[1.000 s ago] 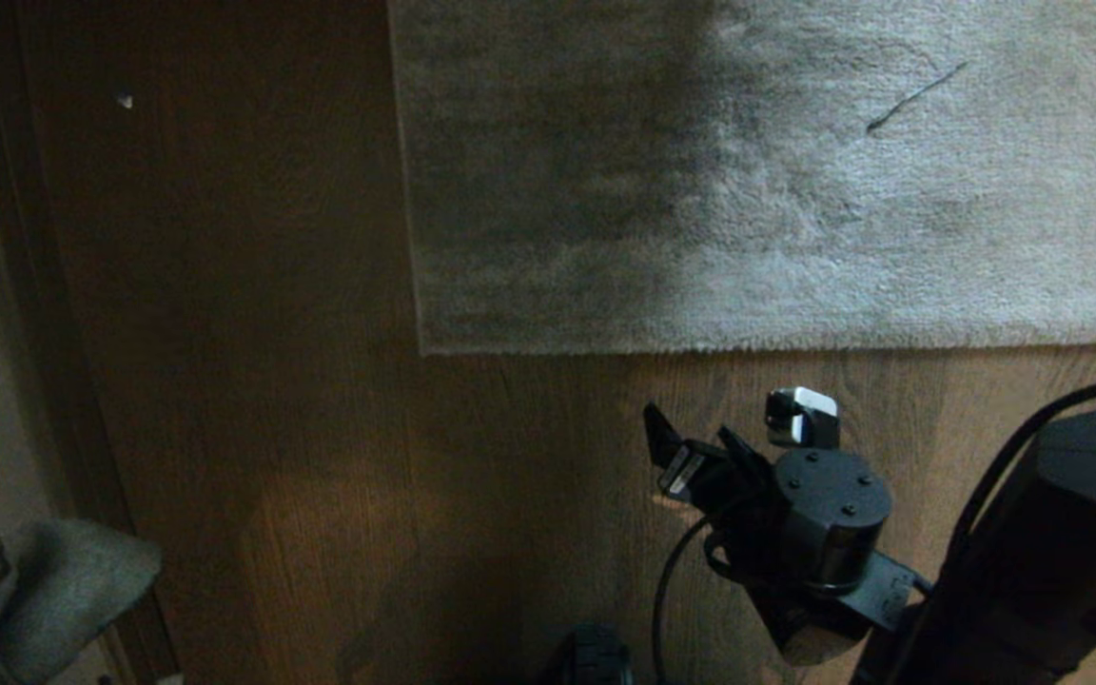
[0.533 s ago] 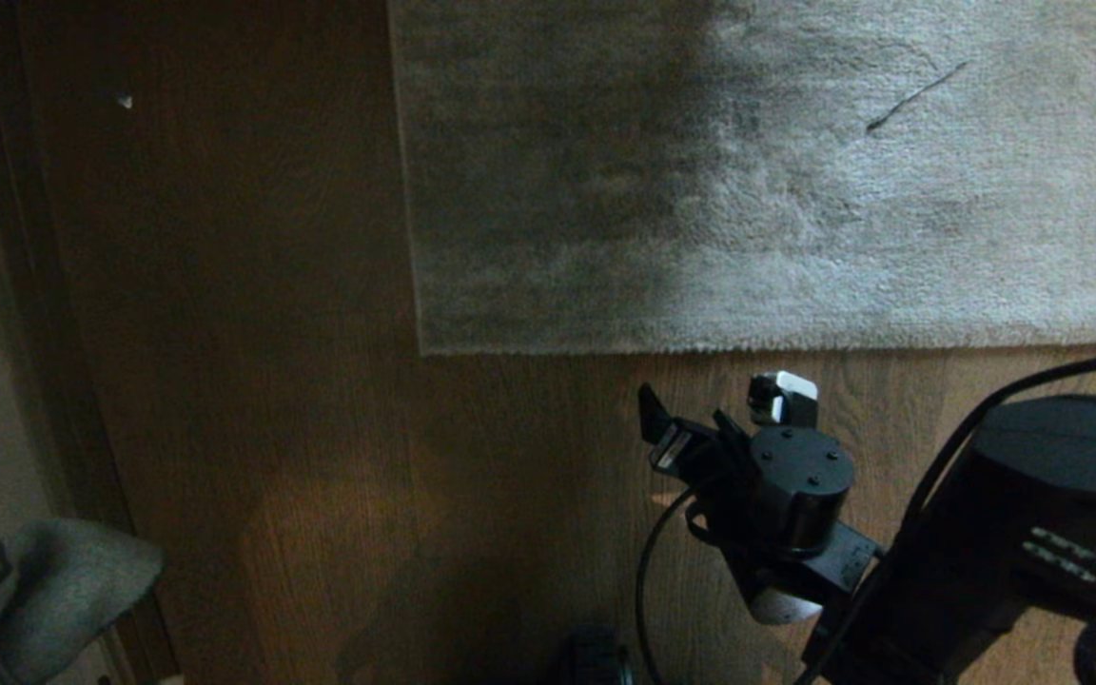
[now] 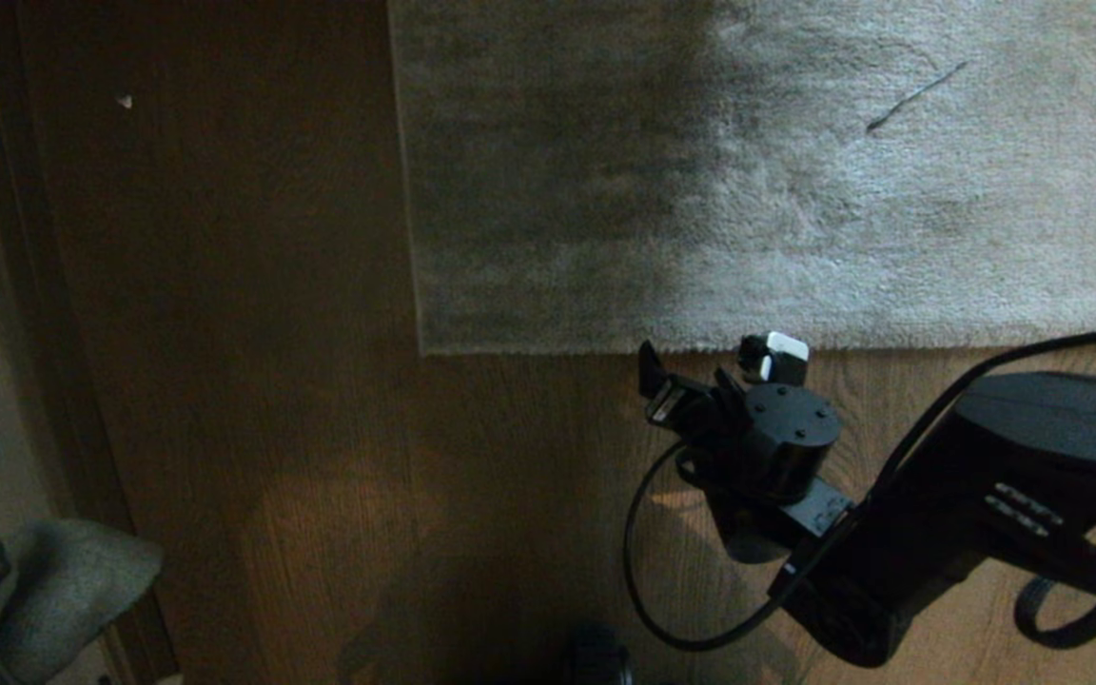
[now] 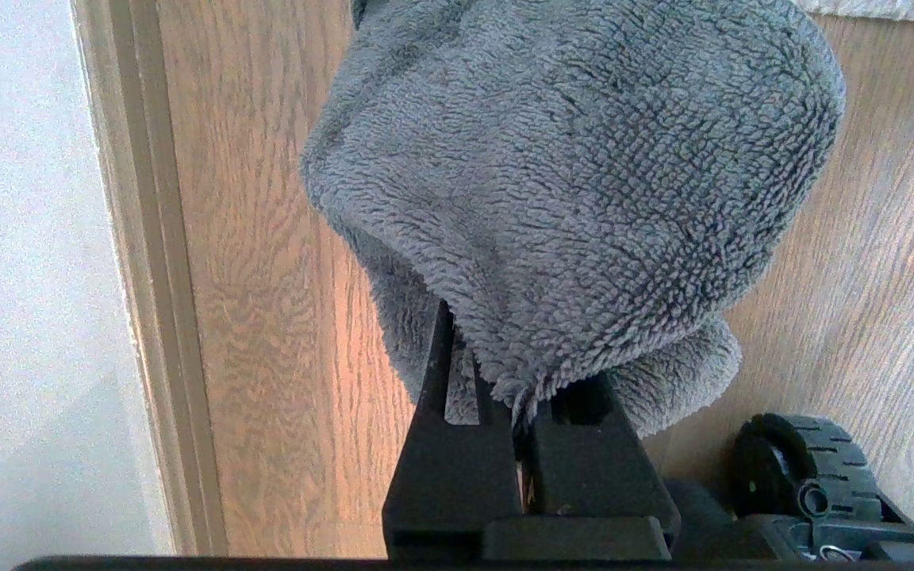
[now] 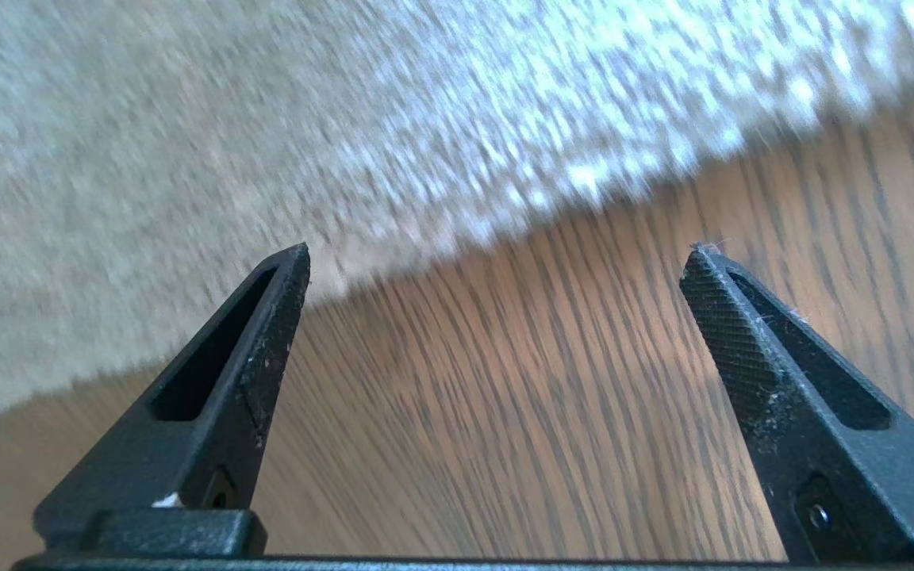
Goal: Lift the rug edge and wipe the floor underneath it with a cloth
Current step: Lift up the carpet
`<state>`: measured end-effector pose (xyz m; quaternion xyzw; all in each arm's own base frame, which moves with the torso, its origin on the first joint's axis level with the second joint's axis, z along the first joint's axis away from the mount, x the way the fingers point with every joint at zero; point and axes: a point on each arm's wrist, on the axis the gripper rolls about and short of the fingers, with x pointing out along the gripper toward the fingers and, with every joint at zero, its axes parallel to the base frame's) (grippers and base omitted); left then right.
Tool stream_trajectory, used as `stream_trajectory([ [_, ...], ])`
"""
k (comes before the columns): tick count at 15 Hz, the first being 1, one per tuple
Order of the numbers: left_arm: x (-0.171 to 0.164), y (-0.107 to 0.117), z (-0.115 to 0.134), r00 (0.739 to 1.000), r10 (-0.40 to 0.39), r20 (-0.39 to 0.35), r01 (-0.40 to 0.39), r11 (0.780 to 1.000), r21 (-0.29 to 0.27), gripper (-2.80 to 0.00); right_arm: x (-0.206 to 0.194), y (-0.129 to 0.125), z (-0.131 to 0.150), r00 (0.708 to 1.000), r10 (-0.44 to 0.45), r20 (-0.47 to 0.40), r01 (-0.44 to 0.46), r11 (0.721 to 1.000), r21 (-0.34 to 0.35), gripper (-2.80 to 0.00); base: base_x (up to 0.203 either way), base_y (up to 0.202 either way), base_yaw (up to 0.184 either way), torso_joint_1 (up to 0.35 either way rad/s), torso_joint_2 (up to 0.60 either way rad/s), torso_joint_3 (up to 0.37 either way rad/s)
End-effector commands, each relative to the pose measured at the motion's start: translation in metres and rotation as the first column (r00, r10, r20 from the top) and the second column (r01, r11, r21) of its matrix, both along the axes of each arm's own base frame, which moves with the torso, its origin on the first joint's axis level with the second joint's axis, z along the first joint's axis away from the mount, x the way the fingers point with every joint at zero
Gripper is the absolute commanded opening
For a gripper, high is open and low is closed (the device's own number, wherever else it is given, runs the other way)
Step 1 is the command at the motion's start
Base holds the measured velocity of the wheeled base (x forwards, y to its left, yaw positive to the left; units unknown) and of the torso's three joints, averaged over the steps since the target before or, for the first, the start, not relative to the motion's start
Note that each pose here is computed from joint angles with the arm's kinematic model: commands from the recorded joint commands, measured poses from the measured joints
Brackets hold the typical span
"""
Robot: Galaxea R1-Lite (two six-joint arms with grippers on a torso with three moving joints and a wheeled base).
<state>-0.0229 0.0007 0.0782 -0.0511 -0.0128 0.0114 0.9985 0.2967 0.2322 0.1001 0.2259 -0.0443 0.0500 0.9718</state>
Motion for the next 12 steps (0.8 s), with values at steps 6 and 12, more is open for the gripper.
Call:
stream_trajectory([
  [6, 0.0, 0.0, 0.0, 1.0, 0.001, 0.0, -0.001, 1.0, -0.001, -2.8, 0.009, 0.007, 0.002, 0.999, -0.005, 0.053, 0.003, 0.999, 0.041, 0.0, 0.0, 0.0, 0.0, 0.0, 0.0, 0.0],
  [12, 0.0, 0.0, 0.0, 1.0, 0.002, 0.001, -0.002, 1.0, -0.001, -2.8, 0.019, 0.012, -0.001, 0.998, -0.012, 0.067, 0.009, 0.999, 0.05, 0.0, 0.0, 0.0, 0.0, 0.0, 0.0, 0.0],
])
